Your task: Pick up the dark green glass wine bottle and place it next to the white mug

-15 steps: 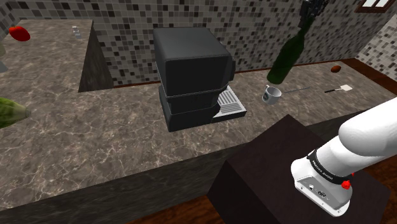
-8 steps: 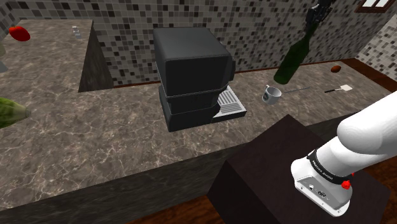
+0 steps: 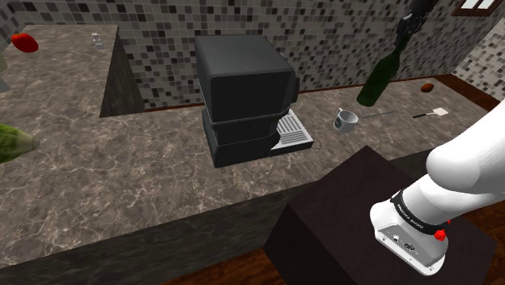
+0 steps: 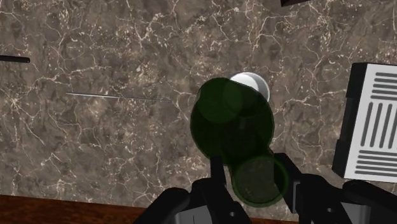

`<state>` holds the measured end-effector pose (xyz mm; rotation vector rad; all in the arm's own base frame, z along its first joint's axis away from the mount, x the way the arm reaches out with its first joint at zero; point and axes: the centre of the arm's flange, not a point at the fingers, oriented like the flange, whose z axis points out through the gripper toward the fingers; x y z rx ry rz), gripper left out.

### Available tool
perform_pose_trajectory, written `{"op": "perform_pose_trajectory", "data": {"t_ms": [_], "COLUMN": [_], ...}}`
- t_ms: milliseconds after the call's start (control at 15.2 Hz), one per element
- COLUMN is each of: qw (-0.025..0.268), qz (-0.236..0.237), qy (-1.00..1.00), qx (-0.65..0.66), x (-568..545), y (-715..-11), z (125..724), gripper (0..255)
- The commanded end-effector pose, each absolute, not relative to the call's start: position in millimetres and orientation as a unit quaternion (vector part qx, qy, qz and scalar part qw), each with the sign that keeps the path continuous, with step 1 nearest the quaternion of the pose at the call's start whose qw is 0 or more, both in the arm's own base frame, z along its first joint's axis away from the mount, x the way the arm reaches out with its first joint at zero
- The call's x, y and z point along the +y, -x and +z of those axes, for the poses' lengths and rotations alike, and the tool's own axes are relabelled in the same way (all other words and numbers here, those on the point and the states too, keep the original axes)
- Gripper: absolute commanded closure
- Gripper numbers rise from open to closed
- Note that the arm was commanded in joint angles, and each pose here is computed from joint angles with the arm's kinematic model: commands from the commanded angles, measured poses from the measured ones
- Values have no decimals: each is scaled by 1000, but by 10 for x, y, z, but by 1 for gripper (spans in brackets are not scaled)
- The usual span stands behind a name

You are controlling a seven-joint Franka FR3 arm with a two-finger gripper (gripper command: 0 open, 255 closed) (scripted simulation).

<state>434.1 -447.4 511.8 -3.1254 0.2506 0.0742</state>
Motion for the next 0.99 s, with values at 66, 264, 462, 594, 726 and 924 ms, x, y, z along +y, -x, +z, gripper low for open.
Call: {"op": "perform_pose_trajectory", "data": {"t_ms": [66, 264, 462, 594, 726, 924], "qw": [2, 2, 2, 2, 2, 2], "qz": [23, 23, 23, 23, 23, 23], "qy": [997, 997, 997, 997, 997, 997], "qx": [79, 79, 79, 79, 79, 79], "x": [-4875, -4952, -4952, -4952, -4952, -4952], "y": [-4329, -4327, -4327, -4327, -4327, -4327], "z": [5024, 4894, 4735, 4630, 4524, 4365], "gripper": [255, 255, 255, 255, 255, 255]}}
